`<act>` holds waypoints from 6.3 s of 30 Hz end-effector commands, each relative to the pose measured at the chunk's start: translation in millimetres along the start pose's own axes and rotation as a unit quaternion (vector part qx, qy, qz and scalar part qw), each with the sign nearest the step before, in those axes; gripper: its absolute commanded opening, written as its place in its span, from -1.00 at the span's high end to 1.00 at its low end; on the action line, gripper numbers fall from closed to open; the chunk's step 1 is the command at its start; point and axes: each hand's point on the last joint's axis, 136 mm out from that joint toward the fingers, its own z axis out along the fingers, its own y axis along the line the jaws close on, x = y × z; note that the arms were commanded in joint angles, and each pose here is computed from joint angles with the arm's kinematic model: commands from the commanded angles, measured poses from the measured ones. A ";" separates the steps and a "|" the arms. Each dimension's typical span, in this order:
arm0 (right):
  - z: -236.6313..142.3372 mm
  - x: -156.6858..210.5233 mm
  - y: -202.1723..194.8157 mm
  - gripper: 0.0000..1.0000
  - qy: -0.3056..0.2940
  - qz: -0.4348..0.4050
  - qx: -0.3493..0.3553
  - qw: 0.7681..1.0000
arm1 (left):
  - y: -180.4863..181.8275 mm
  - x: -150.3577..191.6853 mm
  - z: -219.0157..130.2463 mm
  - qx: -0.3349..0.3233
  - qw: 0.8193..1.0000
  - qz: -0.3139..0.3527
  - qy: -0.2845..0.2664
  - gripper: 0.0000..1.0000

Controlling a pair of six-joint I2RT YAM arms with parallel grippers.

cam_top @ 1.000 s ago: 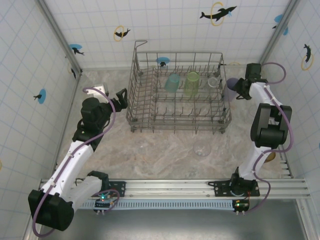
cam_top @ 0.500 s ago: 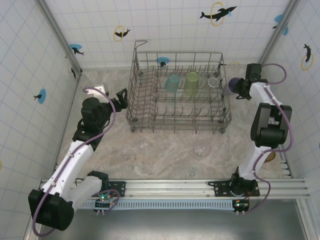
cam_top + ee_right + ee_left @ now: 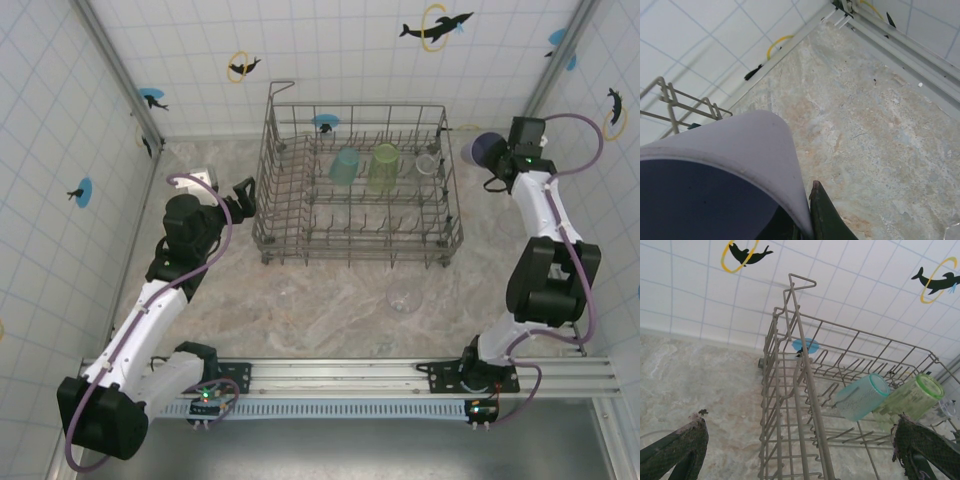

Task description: Load the cups into the dish rack

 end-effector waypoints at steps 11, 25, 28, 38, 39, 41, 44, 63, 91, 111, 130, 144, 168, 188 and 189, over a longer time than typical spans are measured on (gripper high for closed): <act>-79.8 -30.2 77.4 1.00 -0.090 -0.008 -0.129 0.988 | 2.6 -10.5 0.3 -0.010 1.000 0.000 -0.006 -0.95; -112.7 45.3 133.5 1.00 -0.055 -0.074 -0.242 0.966 | 2.7 -14.6 9.0 -0.019 1.000 -0.020 0.010 -0.95; -114.4 63.1 136.7 1.00 -0.038 -0.079 -0.268 0.959 | -7.8 -30.6 5.9 -0.005 0.999 -0.032 0.008 -0.95; -123.3 111.2 163.9 1.00 0.011 -0.084 -0.367 0.927 | -26.2 -54.7 4.1 0.031 0.992 -0.120 -0.006 -0.95; -122.8 116.6 168.0 1.00 0.017 -0.089 -0.372 0.924 | -27.2 -54.9 4.9 0.033 0.991 -0.128 -0.005 -0.95; -122.7 124.7 176.2 1.00 0.033 -0.095 -0.383 0.918 | -27.2 -55.1 5.1 0.033 0.991 -0.133 -0.005 -0.95; -127.3 133.2 187.5 1.00 0.047 -0.101 -0.404 0.908 | -21.5 -58.8 2.1 0.016 0.991 -0.134 -0.015 -0.95; -149.1 178.8 204.5 1.00 0.114 -0.093 -0.484 0.863 | -57.2 -66.5 48.8 0.103 0.968 -0.227 0.027 -0.95; -172.0 191.8 209.2 1.00 0.128 -0.008 -0.568 0.813 | -101.3 -30.8 99.1 0.180 0.915 -0.344 0.111 -0.95; -177.0 196.5 247.6 1.00 0.140 0.025 -0.618 0.773 | -156.2 -5.9 108.2 0.246 0.864 -0.398 0.188 -0.95; -159.1 206.2 259.5 1.00 0.149 0.027 -0.618 0.771 | -189.5 17.3 102.3 0.283 0.821 -0.439 0.231 -0.89; -169.9 216.3 253.8 1.00 0.159 0.009 -0.631 0.760 | -183.8 26.5 109.0 0.276 0.822 -0.444 0.226 -0.44; -164.3 207.3 214.2 -0.30 0.129 -0.063 -0.553 0.821 | -174.9 7.8 119.0 0.253 0.882 -0.360 0.166 1.00; -186.1 180.9 157.2 -1.00 0.059 -0.089 -0.492 0.864 | -153.0 7.0 133.7 0.155 0.964 -0.191 0.101 1.00; -188.0 181.2 155.5 -1.00 0.058 -0.090 -0.492 0.864 | -152.6 7.5 134.6 0.147 0.967 -0.182 0.100 1.00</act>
